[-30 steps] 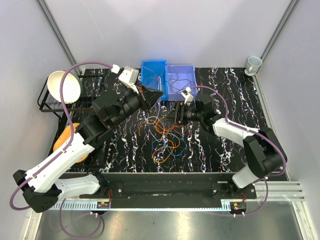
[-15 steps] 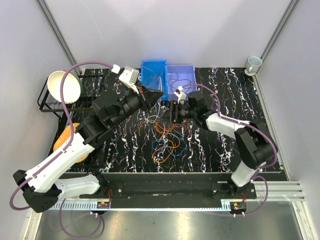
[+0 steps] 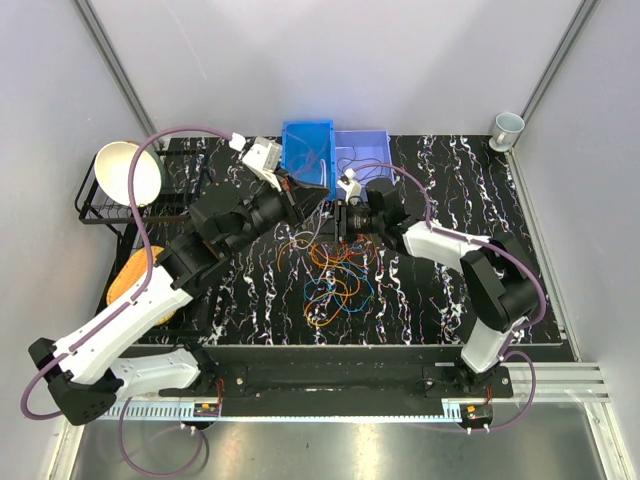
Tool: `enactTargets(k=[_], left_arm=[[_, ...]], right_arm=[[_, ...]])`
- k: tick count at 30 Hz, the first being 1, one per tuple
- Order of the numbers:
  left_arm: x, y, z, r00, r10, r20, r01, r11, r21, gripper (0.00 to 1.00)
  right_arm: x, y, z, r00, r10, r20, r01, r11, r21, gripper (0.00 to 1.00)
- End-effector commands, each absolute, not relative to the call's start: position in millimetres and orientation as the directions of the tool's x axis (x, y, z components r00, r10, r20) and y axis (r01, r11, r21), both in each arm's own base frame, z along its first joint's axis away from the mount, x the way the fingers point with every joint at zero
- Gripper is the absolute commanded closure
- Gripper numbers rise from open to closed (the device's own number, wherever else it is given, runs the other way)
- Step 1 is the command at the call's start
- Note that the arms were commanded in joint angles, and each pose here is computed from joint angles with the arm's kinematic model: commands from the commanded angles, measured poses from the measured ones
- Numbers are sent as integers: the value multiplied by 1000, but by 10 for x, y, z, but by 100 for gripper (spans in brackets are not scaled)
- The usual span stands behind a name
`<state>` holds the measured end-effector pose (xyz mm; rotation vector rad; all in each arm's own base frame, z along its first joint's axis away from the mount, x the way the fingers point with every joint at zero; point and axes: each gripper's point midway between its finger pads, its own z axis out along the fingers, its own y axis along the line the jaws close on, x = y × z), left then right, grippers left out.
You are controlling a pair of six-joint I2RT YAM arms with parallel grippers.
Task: Untangle the cables
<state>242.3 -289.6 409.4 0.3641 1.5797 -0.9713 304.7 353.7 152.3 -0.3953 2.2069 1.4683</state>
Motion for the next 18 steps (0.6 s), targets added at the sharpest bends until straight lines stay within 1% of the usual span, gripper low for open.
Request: enactTargets(k=[1, 5, 6, 7, 10, 11, 12, 13, 14, 15, 16, 17, 18], left_arm=[[2368, -2908, 4263, -229, -320, -919, 730, 568, -379, 100], [2369, -2906, 4198, -237, -313, -920, 726, 572, -382, 100], [2375, -2905, 4195, -237, -316, -919, 725, 572, -383, 100], [2369, -2904, 4180, -239, -315, -919, 725, 571, -385, 100], [2340, -2902, 4129, -252, -316, -915, 726, 564, -394, 100], [2324, -2902, 4088, -263, -313, -912, 725, 560, -401, 99], [2303, -2906, 4066, -268, -308, -913, 730, 554, -401, 88], [2273, -2909, 4057, -271, -304, -913, 738, 544, -400, 80], [2218, -2933, 4020, -283, -285, -916, 755, 523, -396, 73], [2203, -2935, 3951, -299, -263, -917, 754, 525, -396, 47], [2177, -2930, 3909, -310, -248, -918, 754, 524, -397, 35], [2180, -2907, 3885, -314, -238, -919, 746, 536, -394, 24], [2170, -2869, 3790, -335, -214, -917, 730, 556, -397, 7]], right_arm=[[3095, 3664, 1717, -826, 9, -563, -527, 341, 779, 69], [3107, 3687, 1732, -827, 12, -562, -526, 334, 782, 80], [3106, 3691, 1747, -828, 12, -561, -526, 330, 784, 89], [3115, 3695, 1761, -826, 14, -563, -528, 330, 783, 92], [3170, 3690, 1850, -815, 37, -578, -533, 345, 773, 100], [3191, 3673, 1861, -817, 43, -575, -524, 363, 771, 100], [3212, 3666, 1919, -809, 50, -585, -529, 371, 763, 100], [3303, 3655, 2027, -796, 72, -601, -535, 381, 754, 100], [3325, 3636, 2056, -800, 75, -596, -526, 391, 755, 100], [3357, 3625, 2146, -793, 86, -603, -529, 392, 752, 100], [3464, 3591, 2306, -774, 113, -623, -541, 394, 743, 100], [3498, 3563, 2369, -779, 125, -614, -528, 398, 750, 100], [3556, 3518, 2471, -771, 144, -620, -529, 395, 751, 100]])
